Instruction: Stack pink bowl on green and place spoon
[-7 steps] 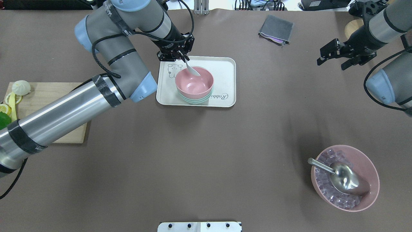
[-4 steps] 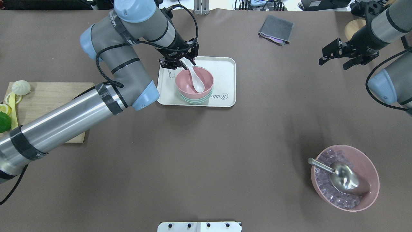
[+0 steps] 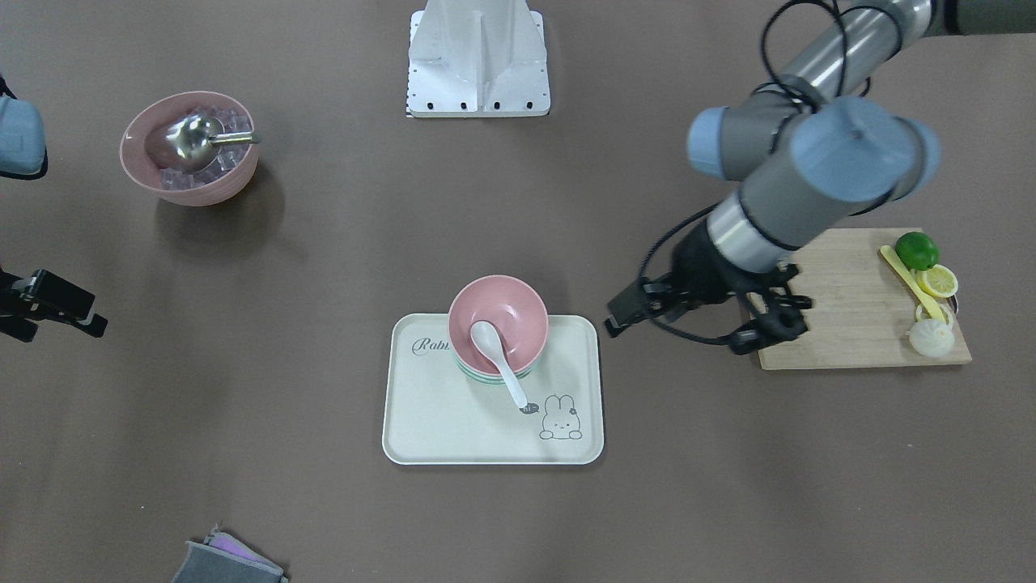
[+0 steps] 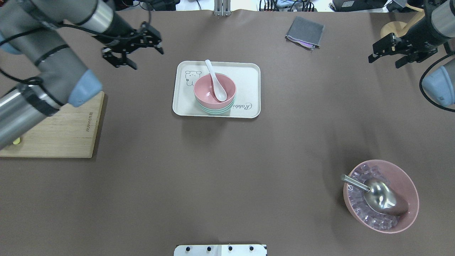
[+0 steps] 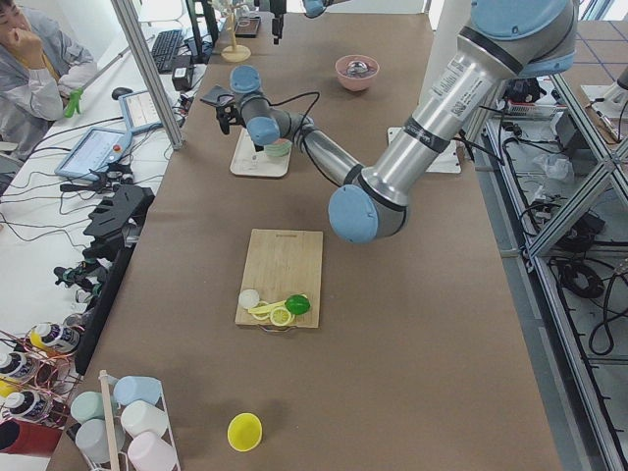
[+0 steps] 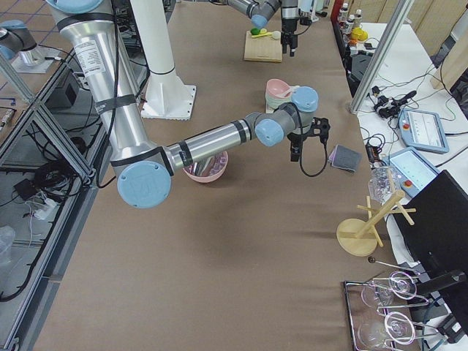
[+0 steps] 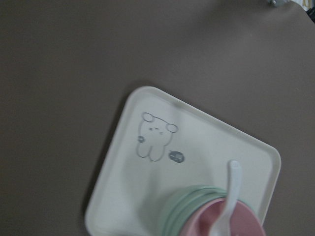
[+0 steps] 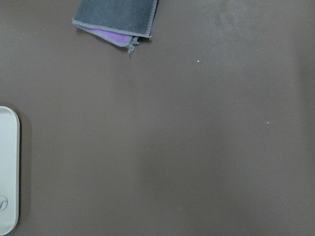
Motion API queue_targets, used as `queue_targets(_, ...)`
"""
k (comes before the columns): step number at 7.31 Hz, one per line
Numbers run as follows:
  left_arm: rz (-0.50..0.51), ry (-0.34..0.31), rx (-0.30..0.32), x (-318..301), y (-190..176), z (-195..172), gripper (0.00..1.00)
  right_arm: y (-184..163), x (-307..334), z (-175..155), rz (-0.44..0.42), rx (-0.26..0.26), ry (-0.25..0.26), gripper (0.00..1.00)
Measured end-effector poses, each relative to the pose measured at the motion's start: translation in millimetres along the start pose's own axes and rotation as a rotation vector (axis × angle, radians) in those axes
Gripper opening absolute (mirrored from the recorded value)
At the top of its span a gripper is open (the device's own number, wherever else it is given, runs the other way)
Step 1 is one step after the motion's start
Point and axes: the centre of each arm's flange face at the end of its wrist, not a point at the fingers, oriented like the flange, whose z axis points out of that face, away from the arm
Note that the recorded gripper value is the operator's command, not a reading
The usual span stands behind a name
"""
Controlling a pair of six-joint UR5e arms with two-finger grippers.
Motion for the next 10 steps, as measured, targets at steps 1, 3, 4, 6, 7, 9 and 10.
queue_targets(1,0.096,-0.033,0.021,-69,-8,-27,0.99,-3,33,-11,-0.049,-0.007,0.034,1.00)
queue_targets(3,0.291,-0.143,0.056,-217,-26,-73,0.99,-8,94,-42,-0.149,-0.035,0.099,1.00)
queue_targets(4,0.397,-0.195,0.056,-285,-26,-96,0.99,-9,119,-53,-0.188,-0.052,0.121,1.00)
queue_targets(6,0.555,-0.279,0.043,-405,-20,-140,0.99,-2,164,-58,-0.243,-0.083,0.147,1.00)
queue_targets(7,0.599,-0.314,0.034,-456,-21,-157,0.99,4,181,-58,-0.270,-0.094,0.151,1.00)
queue_targets(9,0.602,-0.359,-0.014,-522,-24,-175,0.99,16,207,-57,-0.279,-0.110,0.155,1.00)
queue_targets(10,0.544,-0.373,-0.058,-519,-31,-182,0.99,22,215,-55,-0.274,-0.114,0.160,1.00)
